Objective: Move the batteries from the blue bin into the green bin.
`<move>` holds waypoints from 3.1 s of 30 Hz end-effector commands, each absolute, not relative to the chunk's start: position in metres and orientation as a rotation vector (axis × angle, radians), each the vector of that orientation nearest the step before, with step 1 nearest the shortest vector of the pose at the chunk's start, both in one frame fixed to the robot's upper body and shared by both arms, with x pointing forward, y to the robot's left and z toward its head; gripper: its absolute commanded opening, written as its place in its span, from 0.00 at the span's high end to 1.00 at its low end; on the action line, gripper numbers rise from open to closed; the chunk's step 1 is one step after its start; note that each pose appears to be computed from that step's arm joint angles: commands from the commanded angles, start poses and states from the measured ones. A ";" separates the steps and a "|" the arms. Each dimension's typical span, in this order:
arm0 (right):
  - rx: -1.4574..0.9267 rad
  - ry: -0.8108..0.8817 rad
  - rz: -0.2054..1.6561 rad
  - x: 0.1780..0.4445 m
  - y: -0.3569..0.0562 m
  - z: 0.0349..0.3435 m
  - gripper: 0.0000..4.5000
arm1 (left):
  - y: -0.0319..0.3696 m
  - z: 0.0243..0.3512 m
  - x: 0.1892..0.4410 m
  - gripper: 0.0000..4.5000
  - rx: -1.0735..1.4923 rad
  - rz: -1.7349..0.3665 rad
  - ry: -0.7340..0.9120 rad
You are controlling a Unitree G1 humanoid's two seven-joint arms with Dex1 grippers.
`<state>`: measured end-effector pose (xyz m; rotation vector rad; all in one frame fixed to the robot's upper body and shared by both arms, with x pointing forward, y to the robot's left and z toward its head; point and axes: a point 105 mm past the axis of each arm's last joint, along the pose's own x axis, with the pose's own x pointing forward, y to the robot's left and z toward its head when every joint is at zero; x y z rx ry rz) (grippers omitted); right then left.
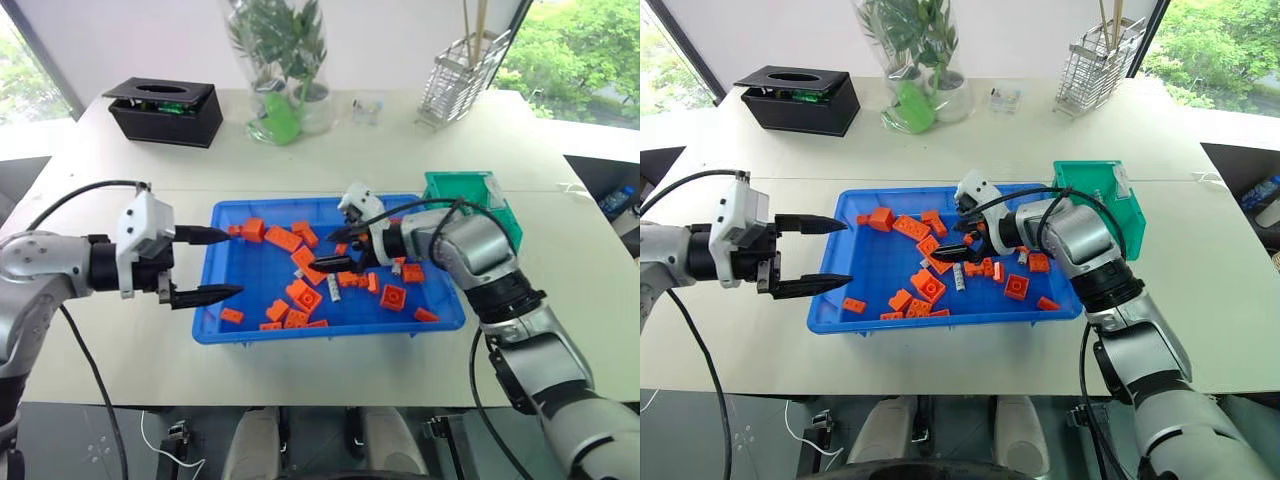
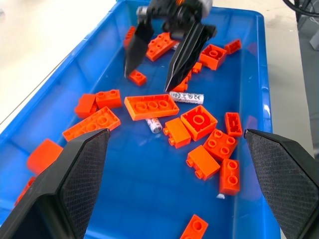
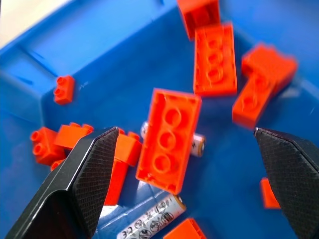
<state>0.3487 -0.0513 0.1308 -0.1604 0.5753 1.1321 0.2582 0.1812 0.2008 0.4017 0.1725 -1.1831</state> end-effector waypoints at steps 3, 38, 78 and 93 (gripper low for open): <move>-0.205 0.585 1.180 0.348 -0.047 0.130 0.12 | 0.178 0.210 0.258 0.00 0.426 -1.176 0.132; -0.515 0.208 1.453 0.337 0.061 0.182 0.37 | 0.175 0.219 0.268 0.00 0.427 -1.135 0.072; -0.527 0.129 1.173 0.372 -0.069 0.223 0.98 | 0.167 0.209 0.270 0.00 0.391 -1.160 0.077; -0.402 0.299 0.544 0.354 -0.256 0.229 0.74 | 0.138 0.209 0.290 0.00 0.352 -1.251 0.022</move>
